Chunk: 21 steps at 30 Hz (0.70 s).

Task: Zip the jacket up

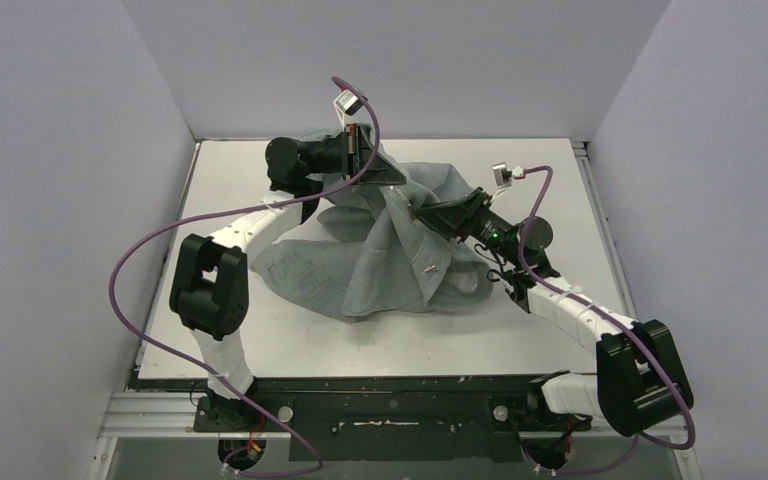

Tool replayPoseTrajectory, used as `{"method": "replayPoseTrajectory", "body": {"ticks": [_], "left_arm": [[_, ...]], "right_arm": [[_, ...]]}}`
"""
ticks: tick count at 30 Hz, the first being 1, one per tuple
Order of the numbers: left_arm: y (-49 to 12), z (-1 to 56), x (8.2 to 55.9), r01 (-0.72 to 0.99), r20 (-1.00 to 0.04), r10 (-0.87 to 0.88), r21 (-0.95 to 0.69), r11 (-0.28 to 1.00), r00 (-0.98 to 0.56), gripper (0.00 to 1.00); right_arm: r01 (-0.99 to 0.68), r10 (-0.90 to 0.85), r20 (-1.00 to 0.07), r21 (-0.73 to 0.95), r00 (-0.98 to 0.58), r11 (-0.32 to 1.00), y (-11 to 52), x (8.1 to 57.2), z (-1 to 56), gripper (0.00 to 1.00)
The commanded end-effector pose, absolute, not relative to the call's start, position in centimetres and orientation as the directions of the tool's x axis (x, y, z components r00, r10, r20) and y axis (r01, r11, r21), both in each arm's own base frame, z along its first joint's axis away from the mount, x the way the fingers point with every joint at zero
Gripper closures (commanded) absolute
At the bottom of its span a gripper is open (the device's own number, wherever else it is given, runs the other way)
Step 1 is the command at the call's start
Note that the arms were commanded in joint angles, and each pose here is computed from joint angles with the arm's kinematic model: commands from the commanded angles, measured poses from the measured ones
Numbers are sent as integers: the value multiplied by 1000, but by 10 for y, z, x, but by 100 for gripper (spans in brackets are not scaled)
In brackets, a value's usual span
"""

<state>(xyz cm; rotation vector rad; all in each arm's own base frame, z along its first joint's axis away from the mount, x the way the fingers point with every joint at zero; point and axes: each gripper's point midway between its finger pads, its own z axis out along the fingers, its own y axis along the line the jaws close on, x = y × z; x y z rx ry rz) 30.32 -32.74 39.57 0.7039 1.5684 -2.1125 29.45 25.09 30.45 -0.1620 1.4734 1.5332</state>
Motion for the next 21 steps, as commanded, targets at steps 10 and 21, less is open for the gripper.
{"method": "replayPoseTrajectory", "body": {"ticks": [10, 21], "left_arm": [[-322, 439, 291, 724, -733, -127, -601, -337, -668, 100], [-323, 436, 292, 731, -739, -125, -600, -326, -662, 100]], "right_arm": [[-751, 517, -667, 657, -537, 68, 260, 286, 318, 47], [-774, 551, -637, 633, -538, -24, 262, 282, 335, 70]]}}
